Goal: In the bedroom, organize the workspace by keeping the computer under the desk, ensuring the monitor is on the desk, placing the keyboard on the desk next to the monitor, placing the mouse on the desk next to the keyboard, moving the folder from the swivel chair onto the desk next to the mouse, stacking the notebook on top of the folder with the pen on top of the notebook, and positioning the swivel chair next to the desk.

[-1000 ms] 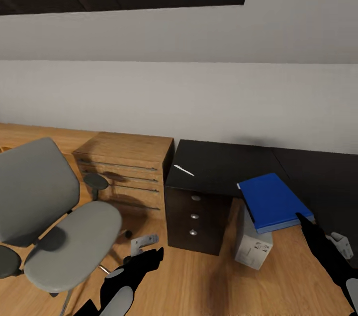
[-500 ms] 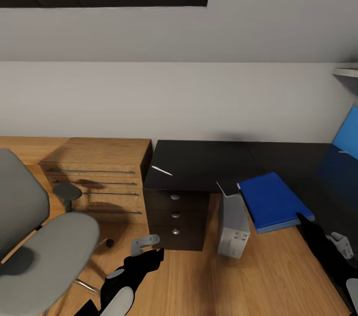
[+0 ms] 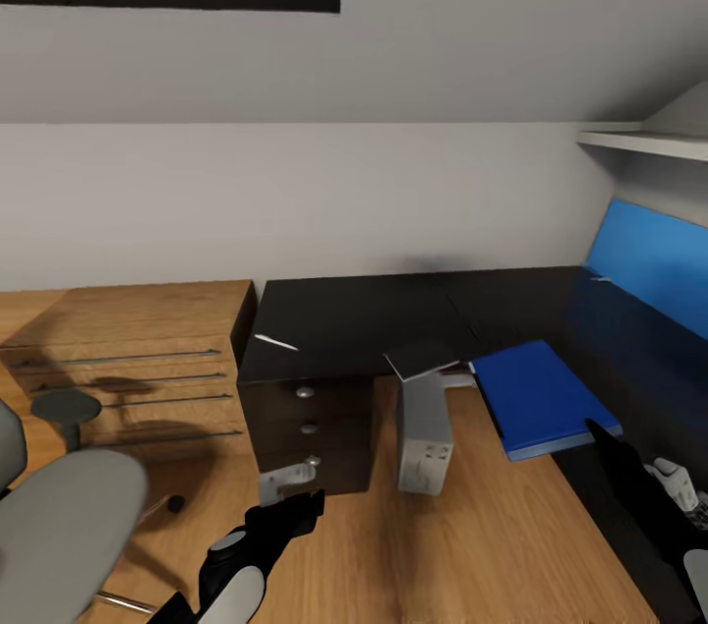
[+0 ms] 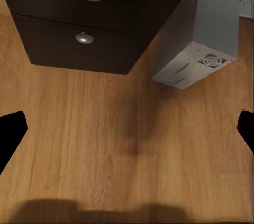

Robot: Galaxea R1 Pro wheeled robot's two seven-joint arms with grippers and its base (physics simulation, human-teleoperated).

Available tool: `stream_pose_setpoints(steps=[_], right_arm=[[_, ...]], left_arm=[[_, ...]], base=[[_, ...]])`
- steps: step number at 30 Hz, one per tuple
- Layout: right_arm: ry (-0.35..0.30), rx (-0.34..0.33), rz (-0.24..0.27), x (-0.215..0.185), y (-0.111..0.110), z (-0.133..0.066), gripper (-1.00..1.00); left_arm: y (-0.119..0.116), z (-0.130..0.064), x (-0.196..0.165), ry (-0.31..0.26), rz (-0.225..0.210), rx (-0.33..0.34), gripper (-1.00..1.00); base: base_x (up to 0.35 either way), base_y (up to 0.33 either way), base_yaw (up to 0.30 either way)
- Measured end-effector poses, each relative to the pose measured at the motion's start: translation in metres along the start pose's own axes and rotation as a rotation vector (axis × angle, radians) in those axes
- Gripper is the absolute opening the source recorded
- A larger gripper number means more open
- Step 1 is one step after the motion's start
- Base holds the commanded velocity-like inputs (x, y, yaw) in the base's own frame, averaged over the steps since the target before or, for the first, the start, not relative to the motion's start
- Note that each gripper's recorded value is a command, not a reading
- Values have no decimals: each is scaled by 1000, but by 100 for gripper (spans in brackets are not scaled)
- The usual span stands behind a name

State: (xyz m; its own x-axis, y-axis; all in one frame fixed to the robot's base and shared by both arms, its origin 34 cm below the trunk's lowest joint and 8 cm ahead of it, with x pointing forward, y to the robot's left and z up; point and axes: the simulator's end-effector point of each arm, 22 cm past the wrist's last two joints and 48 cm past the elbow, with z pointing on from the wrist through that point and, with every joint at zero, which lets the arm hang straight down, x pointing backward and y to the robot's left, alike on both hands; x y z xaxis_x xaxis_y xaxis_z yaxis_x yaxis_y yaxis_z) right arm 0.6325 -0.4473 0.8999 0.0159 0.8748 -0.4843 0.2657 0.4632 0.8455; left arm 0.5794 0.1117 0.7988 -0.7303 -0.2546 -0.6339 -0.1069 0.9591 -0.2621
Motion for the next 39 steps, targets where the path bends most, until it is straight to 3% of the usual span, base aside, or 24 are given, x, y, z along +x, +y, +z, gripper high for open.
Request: stream_pose_setpoints(steps=[9,17,21,23,26,27,31,36,38,39], right_arm=[[-2,-3,-4,-1,2,0,-100],[-10,-38,-21,-4,19,-1,-100],[-14,16,-19,-3,10,0,-100],[-63,49,-13,-5,15,10,-100],[-243,38,45,-24,42,25,-100],[-276,39,66,-18,53,34,-100],[-332,66,106,11,79,55,-100],[-381,87,166,46,95,57,-100],[-372,117,176,61,86,59,-100],[-347,169,173,79,64,61,-100]], left_arm=[[-1,0,1,1,-1,1,100],[-1,0,2,6,-3,3,100],[5,6,13,30,6,-15,100],[7,9,19,42,7,-24,100],[6,10,21,48,4,-24,100],[5,10,22,50,3,-23,100],[2,11,24,53,2,-22,100],[1,11,24,53,2,-21,100],[1,11,24,53,1,-22,100],[1,11,25,55,1,-21,100]], base=[[0,0,-280],[0,0,-37],[0,0,-2],[0,0,0],[0,0,0],[0,0,0],[0,0,0],[0,0,0],[0,0,0],[0,0,0]])
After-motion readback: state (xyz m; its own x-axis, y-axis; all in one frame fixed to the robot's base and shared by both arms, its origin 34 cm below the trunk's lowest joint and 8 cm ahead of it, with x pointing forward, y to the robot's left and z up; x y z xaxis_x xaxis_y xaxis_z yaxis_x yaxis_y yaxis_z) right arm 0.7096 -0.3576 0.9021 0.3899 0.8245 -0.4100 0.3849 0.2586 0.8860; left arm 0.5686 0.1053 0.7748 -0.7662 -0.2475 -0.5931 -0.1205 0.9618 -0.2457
